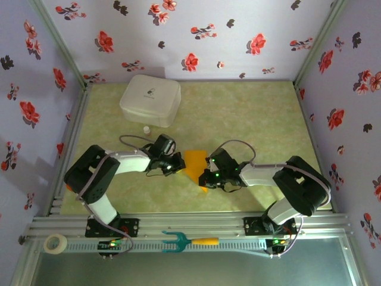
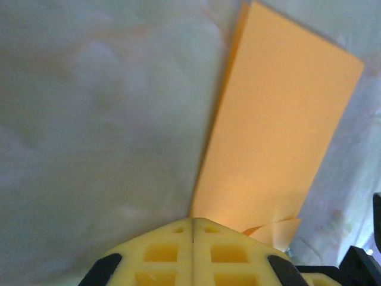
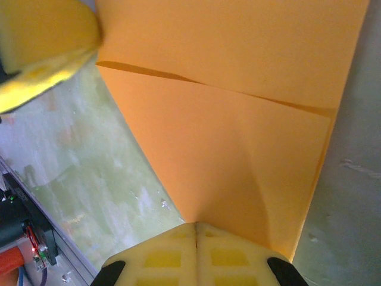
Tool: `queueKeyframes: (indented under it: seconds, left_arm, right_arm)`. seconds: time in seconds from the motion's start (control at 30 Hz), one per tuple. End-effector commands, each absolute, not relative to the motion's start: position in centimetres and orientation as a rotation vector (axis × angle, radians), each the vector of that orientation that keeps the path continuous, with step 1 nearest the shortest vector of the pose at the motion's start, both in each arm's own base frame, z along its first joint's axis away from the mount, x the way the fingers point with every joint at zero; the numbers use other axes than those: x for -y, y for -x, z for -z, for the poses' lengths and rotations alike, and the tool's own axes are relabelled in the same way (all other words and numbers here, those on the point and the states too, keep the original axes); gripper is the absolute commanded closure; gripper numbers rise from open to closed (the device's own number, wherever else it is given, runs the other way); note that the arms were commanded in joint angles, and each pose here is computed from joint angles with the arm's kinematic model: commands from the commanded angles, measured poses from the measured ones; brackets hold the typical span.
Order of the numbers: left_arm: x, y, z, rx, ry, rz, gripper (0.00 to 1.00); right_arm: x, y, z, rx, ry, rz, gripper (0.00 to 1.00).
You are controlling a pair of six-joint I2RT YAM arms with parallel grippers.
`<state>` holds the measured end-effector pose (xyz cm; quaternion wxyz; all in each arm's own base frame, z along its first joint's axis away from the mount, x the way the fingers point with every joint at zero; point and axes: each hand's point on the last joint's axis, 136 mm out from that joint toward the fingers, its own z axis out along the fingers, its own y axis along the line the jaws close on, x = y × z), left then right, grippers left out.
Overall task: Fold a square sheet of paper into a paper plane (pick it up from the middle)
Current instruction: Perform the third fold on the triangle at the bottom-center of the table.
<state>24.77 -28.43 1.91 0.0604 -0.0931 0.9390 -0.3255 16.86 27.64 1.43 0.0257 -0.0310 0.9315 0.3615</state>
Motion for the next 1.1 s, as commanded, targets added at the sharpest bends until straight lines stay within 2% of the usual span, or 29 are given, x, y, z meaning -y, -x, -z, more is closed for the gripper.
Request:
queueKeyframes:
  seconds: [0.0, 0.23, 0.5, 0.77, 1.07]
  left_arm:
    - [26.9, -25.5, -2.7, -2.808, 0.287, 0.887, 1.00]
    - [27.8, -25.4, -5.2, -2.723, 0.242, 0.988, 1.00]
    - [32.8, -22.2, -5.3, -2.750, 0.056, 1.172, 1.00]
    - [32.0, -21.5, -0.9, -2.869, 0.113, 1.056, 1.00]
    - [29.6, -20.6, 1.4, -2.947, 0.127, 0.920, 1.00]
  right_arm:
    - [-24.4, -14.8, 2.2, -3.051, 0.062, -0.916, 1.00]
    - [-24.7, -15.2, 2.0, -3.051, 0.078, -0.910, 1.00]
    - [-24.4, -15.4, 1.9, -3.040, 0.066, -0.901, 1.00]
    - [-24.7, -15.6, 1.2, -3.019, 0.069, -0.938, 1.00]
    - [-28.3, -17.3, -3.8, -2.862, 0.118, -1.193, 0.98]
